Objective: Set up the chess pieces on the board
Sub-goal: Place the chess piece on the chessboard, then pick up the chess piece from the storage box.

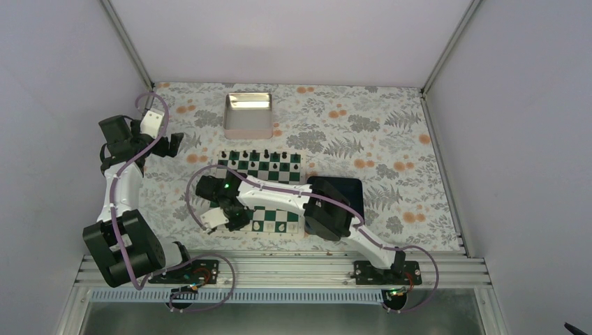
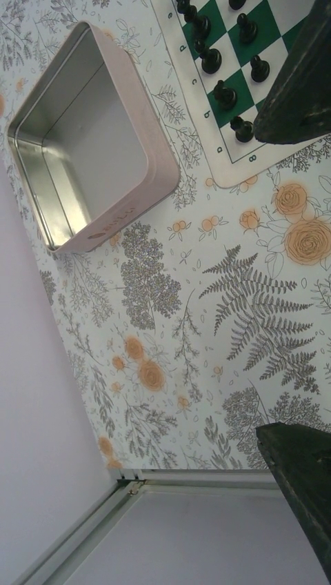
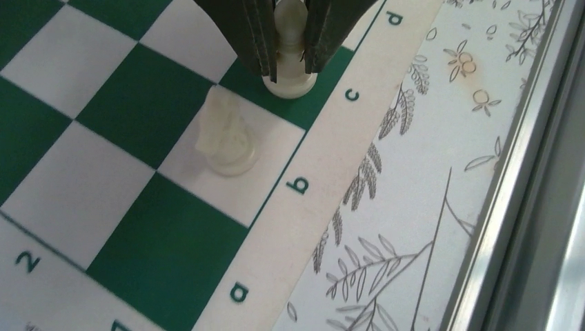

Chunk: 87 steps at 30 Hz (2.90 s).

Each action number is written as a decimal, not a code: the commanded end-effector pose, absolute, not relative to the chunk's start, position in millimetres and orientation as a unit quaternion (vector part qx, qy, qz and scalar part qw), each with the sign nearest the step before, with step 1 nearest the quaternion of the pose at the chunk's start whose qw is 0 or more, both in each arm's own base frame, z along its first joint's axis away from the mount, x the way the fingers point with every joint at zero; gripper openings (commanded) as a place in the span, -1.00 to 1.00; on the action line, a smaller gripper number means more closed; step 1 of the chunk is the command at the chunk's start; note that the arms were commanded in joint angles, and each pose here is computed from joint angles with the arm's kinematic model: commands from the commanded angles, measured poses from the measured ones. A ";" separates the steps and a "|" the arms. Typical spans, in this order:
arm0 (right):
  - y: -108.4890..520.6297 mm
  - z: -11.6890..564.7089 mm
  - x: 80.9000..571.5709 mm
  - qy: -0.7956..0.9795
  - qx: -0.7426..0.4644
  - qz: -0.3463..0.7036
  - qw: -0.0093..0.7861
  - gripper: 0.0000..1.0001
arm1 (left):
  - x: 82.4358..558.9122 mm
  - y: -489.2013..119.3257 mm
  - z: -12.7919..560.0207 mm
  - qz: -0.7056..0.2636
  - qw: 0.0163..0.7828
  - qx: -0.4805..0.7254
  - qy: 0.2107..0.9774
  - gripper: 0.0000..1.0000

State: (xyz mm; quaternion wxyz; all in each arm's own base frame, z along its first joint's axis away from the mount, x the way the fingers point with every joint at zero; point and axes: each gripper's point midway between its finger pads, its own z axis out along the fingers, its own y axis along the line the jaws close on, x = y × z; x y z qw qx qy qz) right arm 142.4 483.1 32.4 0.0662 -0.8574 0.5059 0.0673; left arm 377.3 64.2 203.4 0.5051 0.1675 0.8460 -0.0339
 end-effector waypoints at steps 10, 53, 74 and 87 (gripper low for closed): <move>489.6 34.7 152.0 0.506 -0.856 0.068 0.085 -0.56 | 377.5 58.0 209.9 -0.044 0.519 0.176 0.835 1.00; 217.9 80.3 261.3 0.772 -0.627 0.060 0.083 -0.19 | 378.4 64.3 209.6 -0.029 0.515 0.165 0.840 1.00; 228.9 48.3 237.7 0.765 -0.632 0.117 0.039 -0.26 | 379.3 65.4 207.5 -0.029 0.512 0.164 0.843 1.00; 227.0 70.3 191.9 0.752 -0.648 0.117 0.021 -0.27 | 379.7 67.4 207.3 -0.024 0.511 0.161 0.844 1.00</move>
